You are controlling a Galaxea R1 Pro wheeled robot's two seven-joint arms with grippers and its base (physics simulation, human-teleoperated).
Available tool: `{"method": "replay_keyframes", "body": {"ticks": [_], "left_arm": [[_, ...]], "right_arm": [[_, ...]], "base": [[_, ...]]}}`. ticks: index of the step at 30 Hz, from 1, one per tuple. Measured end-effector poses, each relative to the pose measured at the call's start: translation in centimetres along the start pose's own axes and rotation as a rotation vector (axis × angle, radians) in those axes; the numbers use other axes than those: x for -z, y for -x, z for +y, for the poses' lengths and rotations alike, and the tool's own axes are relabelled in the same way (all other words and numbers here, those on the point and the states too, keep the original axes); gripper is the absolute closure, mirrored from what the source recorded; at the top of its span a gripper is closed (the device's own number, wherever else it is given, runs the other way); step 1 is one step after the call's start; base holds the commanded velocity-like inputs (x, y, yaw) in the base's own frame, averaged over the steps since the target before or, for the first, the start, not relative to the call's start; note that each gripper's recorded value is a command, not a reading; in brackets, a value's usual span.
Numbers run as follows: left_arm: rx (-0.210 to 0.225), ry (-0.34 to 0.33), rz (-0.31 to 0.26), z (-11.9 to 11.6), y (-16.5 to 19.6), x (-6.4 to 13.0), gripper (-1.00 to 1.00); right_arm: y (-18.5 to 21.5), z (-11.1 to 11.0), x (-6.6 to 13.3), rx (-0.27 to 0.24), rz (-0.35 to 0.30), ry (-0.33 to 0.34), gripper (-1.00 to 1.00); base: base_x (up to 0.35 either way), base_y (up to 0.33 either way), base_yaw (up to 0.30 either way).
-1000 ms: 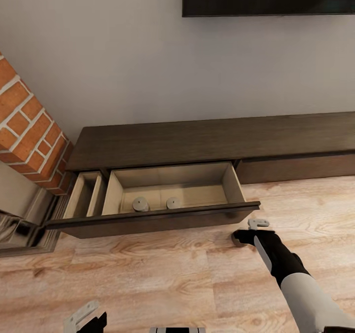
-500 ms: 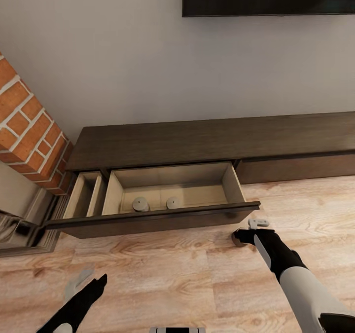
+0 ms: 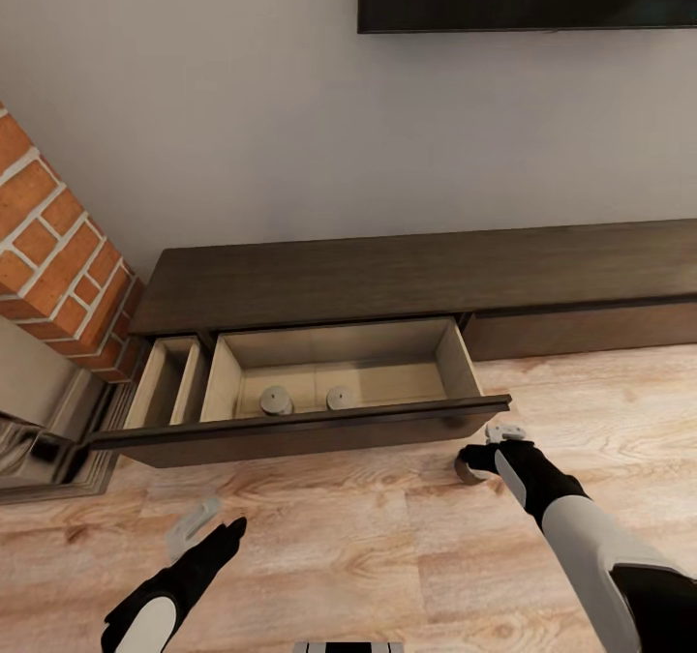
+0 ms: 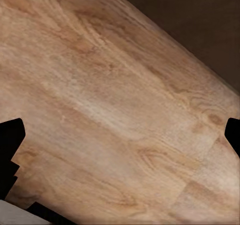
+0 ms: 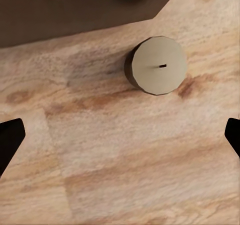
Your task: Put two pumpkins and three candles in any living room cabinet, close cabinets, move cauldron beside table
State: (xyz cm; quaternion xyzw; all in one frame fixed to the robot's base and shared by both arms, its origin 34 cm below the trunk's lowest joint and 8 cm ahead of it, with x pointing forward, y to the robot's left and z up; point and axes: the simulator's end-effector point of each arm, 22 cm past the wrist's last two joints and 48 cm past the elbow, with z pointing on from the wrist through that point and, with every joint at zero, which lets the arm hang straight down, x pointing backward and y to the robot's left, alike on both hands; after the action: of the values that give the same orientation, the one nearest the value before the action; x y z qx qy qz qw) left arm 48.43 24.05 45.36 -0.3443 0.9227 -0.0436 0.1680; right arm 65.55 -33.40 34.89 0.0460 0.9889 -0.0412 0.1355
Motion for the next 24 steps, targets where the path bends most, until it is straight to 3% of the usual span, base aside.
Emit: {"method": "replay_keyframes", "body": {"ticks": [9,16,24], "left_arm": [[0.0,0.003,0.011,0.2,-0.7,0.1,-1.0],[-0.016,0.035,0.028,2.2,-2.0,0.3,-1.0],[-0.019,0.043,0.033,2.6,-2.3,0.3,-1.0]], "right_arm": [[0.9,-3.4,0.1,0.001,-0.013,-0.042,-1.0],[1.2,-4.0,0.1,0.002,-0.026,-0.047,-1.0],[1.1,-3.8,0.1,0.006,-0.024,-0.042,-1.0]], "base": [[0.0,0.0,0.0],[0.063,-0.038,0.0],[0.22,-0.206,0.0]]}}
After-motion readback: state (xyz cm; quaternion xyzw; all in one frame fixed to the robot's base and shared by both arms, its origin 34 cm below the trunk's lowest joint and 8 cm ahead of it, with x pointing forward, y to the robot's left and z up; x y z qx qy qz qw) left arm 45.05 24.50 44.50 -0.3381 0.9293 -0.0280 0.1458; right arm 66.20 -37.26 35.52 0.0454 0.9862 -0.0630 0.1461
